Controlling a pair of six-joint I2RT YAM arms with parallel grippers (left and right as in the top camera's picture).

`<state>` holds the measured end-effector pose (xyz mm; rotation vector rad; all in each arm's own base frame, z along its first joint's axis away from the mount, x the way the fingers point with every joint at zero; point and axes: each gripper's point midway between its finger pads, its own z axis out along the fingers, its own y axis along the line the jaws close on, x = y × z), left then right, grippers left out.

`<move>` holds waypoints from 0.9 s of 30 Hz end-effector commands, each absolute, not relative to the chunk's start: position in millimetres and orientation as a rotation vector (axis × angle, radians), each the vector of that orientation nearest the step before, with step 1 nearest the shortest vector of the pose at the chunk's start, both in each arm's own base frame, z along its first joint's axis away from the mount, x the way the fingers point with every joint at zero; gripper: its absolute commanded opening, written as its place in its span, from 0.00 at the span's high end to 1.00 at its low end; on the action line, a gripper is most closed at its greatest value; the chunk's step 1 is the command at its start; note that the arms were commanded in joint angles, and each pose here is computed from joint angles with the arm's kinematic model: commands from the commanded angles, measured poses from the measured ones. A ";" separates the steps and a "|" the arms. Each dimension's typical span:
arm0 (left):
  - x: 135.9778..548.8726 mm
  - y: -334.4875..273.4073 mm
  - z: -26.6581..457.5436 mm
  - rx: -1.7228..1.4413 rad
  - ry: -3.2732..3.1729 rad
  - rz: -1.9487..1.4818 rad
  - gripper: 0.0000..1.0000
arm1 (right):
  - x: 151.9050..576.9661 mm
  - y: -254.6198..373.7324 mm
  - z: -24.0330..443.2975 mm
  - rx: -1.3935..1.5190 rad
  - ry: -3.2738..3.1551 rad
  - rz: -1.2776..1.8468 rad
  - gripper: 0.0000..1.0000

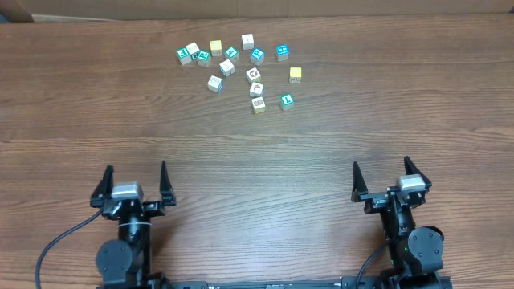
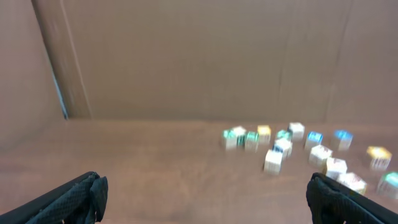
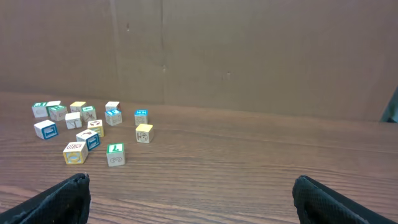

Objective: Form a horizontal line
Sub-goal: 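Raise the left arm and swing it forward toward the block pile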

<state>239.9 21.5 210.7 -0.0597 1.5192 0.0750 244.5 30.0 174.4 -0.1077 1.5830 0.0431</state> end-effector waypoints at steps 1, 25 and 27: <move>229.2 15.7 257.5 -0.045 1.420 0.045 0.00 | 244.5 30.2 172.4 -0.112 1.580 0.041 0.00; 206.6 -16.6 383.0 0.055 1.499 -0.130 0.00 | 244.5 30.2 172.4 -0.112 1.580 0.042 0.00; 211.0 -20.4 394.9 0.069 1.547 -0.155 0.00 | 244.5 30.2 172.4 -0.112 1.580 0.042 0.00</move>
